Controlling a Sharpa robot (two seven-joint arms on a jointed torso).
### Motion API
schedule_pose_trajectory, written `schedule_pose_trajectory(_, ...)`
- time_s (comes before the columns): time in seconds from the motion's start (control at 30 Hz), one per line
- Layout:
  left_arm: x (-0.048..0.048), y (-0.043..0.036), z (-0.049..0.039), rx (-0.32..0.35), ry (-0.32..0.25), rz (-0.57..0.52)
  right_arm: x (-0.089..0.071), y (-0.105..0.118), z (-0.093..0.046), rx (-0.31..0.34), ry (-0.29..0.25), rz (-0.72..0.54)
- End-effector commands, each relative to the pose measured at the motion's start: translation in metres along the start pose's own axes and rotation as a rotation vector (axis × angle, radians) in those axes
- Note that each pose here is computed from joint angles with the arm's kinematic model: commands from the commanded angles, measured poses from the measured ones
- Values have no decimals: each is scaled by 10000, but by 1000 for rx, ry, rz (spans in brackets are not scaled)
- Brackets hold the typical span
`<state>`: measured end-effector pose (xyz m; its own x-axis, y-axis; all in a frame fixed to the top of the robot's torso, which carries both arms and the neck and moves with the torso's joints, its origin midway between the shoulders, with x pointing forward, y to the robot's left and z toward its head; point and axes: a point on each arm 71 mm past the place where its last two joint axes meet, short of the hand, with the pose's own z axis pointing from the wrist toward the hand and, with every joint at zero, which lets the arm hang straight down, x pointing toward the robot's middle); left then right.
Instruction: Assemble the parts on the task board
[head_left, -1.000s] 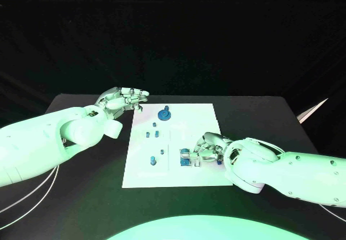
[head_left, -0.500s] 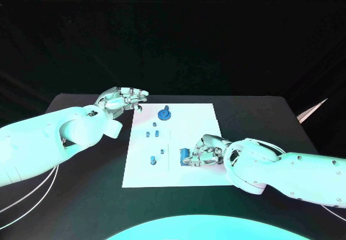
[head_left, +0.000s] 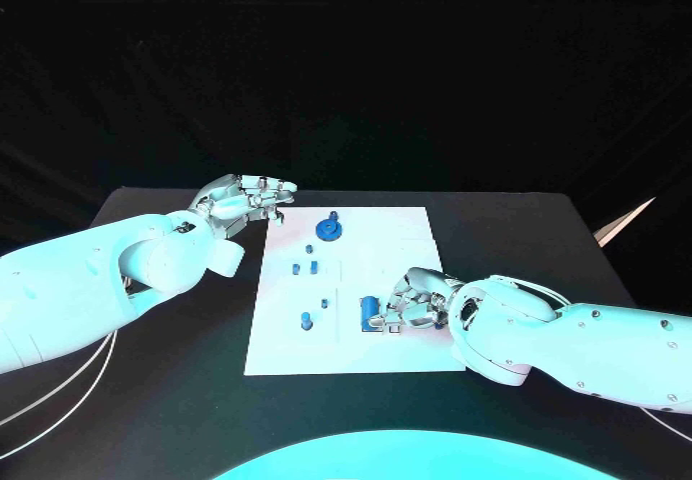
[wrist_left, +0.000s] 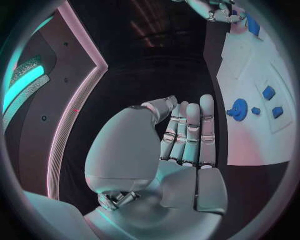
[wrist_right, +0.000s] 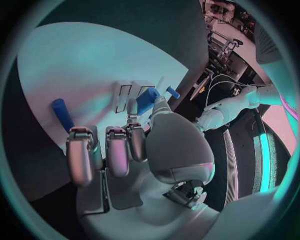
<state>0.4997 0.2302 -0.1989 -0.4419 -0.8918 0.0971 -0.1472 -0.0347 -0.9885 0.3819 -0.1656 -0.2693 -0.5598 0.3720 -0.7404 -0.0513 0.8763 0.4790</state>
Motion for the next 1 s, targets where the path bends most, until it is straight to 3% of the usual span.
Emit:
schedule_pose_trajectory(0.03, 10, -7, 3, 3, 3, -1, -1, -22, 12, 9, -3, -5)
schedule_pose_trajectory(0.63, -4, -5, -4, 2, 0, 0, 17, -30, -8, -7, 34, -4)
schedule_pose_trajectory(1.0, 7, -5, 0, 4, 3, 0, -3, -48, 11, 7, 9, -8)
